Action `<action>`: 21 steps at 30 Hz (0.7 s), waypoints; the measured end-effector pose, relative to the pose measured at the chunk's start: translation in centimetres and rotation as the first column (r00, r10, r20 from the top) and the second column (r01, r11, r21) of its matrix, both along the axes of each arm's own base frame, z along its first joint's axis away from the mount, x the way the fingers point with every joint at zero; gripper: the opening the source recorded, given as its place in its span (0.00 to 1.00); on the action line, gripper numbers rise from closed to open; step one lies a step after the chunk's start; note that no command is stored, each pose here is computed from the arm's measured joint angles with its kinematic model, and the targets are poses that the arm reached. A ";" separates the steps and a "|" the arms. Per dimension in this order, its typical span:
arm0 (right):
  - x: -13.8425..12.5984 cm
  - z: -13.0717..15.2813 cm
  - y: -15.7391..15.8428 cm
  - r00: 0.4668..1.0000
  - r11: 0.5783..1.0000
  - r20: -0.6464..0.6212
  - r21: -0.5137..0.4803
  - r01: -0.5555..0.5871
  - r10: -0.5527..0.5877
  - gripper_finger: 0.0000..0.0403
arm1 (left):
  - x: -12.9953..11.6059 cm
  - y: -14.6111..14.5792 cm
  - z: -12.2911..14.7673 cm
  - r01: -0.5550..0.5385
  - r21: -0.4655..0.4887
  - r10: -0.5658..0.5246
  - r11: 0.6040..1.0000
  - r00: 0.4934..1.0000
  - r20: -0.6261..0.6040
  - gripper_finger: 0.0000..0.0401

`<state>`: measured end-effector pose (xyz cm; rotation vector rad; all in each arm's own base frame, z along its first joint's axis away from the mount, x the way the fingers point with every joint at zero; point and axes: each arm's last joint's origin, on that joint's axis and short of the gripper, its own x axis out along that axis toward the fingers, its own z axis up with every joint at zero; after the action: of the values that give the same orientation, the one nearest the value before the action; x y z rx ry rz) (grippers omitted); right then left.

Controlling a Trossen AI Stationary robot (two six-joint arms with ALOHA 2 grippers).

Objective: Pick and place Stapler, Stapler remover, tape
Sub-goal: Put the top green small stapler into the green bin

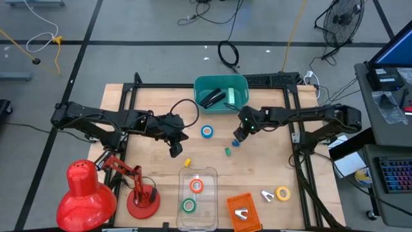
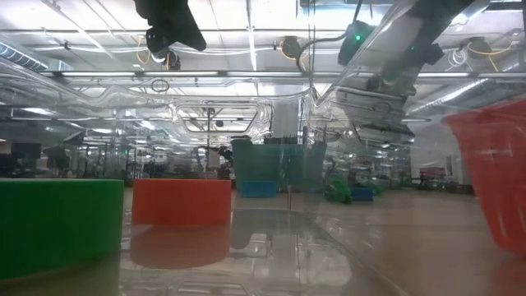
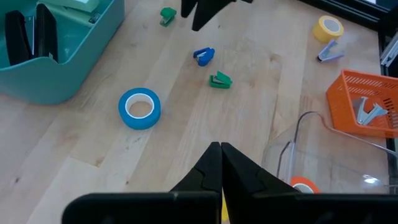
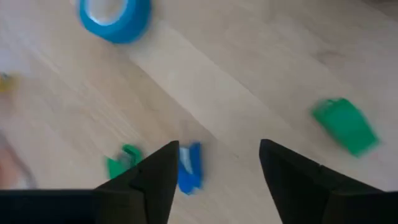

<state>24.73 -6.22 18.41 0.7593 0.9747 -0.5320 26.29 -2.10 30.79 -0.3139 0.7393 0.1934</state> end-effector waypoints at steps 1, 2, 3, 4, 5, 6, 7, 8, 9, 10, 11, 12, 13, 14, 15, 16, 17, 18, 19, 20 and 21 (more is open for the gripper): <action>-0.3 0.1 -0.2 0.999 1.000 -0.036 0.000 -0.003 0.003 0.56 | 0.0 0.0 0.0 0.000 0.000 0.000 1.000 1.000 0.000 0.00; -0.6 0.3 -0.5 0.998 1.000 -0.068 0.000 -0.003 0.003 0.57 | 0.0 0.0 0.0 0.000 0.000 0.000 1.000 1.000 0.000 0.00; -0.9 0.6 -0.7 0.995 1.000 -0.097 -0.008 -0.001 0.000 0.57 | 0.0 0.0 0.0 0.000 0.000 0.000 1.000 1.000 0.000 0.00; -1.1 0.8 -1.0 0.992 1.000 -0.125 -0.025 0.007 -0.010 0.58 | 0.0 0.0 0.0 0.000 0.000 0.000 1.000 1.000 0.000 0.00; -1.3 1.0 -1.2 0.988 0.999 -0.153 -0.039 0.008 -0.013 0.58 | 0.0 0.0 0.0 0.000 0.000 0.000 1.000 1.000 0.000 0.00; -1.6 1.1 -1.4 0.983 0.999 -0.183 -0.049 0.000 -0.009 0.59 | 0.0 0.0 0.0 0.000 0.000 0.000 1.000 1.000 0.000 0.00; -1.9 1.3 -1.5 0.978 0.998 -0.209 -0.059 -0.011 -0.002 0.59 | 0.0 0.0 0.0 0.000 0.000 0.000 1.000 1.000 0.000 0.00; -1.9 1.5 -1.6 0.976 0.997 -0.219 -0.073 -0.020 0.004 0.60 | 0.0 0.0 0.0 0.001 -0.001 -0.001 1.000 1.000 0.000 0.00; -1.8 1.8 -1.8 0.977 0.995 -0.214 -0.092 -0.026 0.005 0.60 | 0.0 0.0 0.0 0.001 0.000 -0.001 1.000 1.000 0.000 0.00; -1.7 1.9 -1.9 0.977 0.993 -0.211 -0.112 -0.033 0.008 0.60 | 0.0 0.0 0.0 0.003 0.001 -0.003 1.000 1.000 -0.001 0.00; -1.8 1.9 -2.0 0.976 0.991 -0.219 -0.127 -0.045 0.016 0.60 | 0.0 0.0 0.0 0.004 0.001 -0.004 1.000 1.000 -0.001 0.00; -1.9 1.9 -2.0 0.972 0.989 -0.234 -0.136 -0.065 0.032 0.61 | 0.0 0.0 0.0 0.004 0.001 -0.004 1.000 1.000 -0.001 0.00; -1.9 1.8 -2.1 0.968 0.984 -0.246 -0.153 -0.089 0.050 0.61 | 0.0 0.0 0.0 0.004 0.001 -0.004 1.000 1.000 -0.001 0.00; -1.8 1.7 -2.1 0.965 0.978 -0.254 -0.172 -0.116 0.070 0.61 | 0.0 0.0 0.0 0.004 0.000 -0.004 1.000 1.000 0.000 0.00; -1.7 1.6 -2.2 0.961 0.973 -0.261 -0.179 -0.144 0.094 0.61 | 0.0 0.0 0.0 0.004 0.000 -0.004 1.000 1.000 0.000 0.00; -1.7 1.5 -2.2 0.953 0.967 -0.274 -0.182 -0.179 0.125 0.61 | 0.0 0.0 0.0 0.003 0.000 -0.003 1.000 1.000 0.002 0.00; -1.6 1.3 -2.2 0.945 0.960 -0.289 -0.186 -0.210 0.151 0.61 | 0.0 0.0 0.0 0.003 0.000 -0.003 1.000 1.000 0.002 0.00; -1.6 1.3 -2.2 0.938 0.951 -0.302 -0.197 -0.238 0.172 0.61 | 0.0 0.0 0.0 0.003 0.000 -0.003 1.000 1.000 0.002 0.00; -1.6 1.3 -2.2 0.930 0.941 -0.314 -0.211 -0.263 0.190 0.61 | 0.0 0.0 0.0 0.003 0.000 -0.003 1.000 1.000 0.002 0.00; -1.5 1.3 -2.3 0.924 0.931 -0.318 -0.220 -0.290 0.213 0.61 | 0.0 0.0 0.0 0.003 0.000 -0.003 1.000 1.000 0.002 0.00; -1.4 1.3 -2.3 0.918 0.920 -0.318 -0.233 -0.316 0.236 0.61 | 0.0 0.0 0.0 0.003 0.000 -0.003 1.000 1.000 0.002 0.00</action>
<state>23.30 -8.52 19.72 0.2831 1.2215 -0.5221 26.30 -2.09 30.80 -0.3132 0.7379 0.1904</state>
